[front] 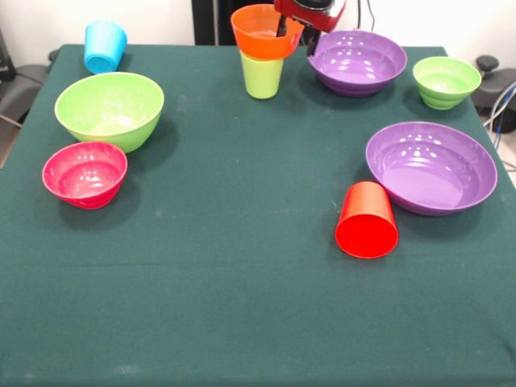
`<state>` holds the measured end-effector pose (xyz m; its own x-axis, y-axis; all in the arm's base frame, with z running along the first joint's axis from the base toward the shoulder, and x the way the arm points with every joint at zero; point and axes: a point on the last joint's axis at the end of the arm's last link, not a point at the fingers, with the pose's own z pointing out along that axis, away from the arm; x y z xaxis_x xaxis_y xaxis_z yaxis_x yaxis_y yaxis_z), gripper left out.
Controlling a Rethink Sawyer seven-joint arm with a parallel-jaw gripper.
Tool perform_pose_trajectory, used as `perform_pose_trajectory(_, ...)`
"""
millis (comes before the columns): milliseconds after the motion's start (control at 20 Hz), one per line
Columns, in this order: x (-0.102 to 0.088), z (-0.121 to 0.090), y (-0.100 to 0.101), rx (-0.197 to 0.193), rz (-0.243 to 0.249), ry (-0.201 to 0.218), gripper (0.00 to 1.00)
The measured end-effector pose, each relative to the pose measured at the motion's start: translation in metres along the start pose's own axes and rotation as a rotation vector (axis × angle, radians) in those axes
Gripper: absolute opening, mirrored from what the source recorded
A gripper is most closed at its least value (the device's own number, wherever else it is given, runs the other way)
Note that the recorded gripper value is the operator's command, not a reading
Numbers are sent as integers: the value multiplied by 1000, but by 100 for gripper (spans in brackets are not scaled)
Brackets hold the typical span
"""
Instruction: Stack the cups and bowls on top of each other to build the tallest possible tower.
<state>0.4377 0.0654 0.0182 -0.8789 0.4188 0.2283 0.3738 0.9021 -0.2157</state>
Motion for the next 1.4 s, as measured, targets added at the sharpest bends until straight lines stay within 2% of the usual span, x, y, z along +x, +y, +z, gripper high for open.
perform_pose_trajectory(150,0,0,0,0,0,0,100)
perform_pose_trajectory(200,0,0,0,0,0,0,0)
perform_pose_trajectory(1400,-1,-1,-3,1,6,-1,0)
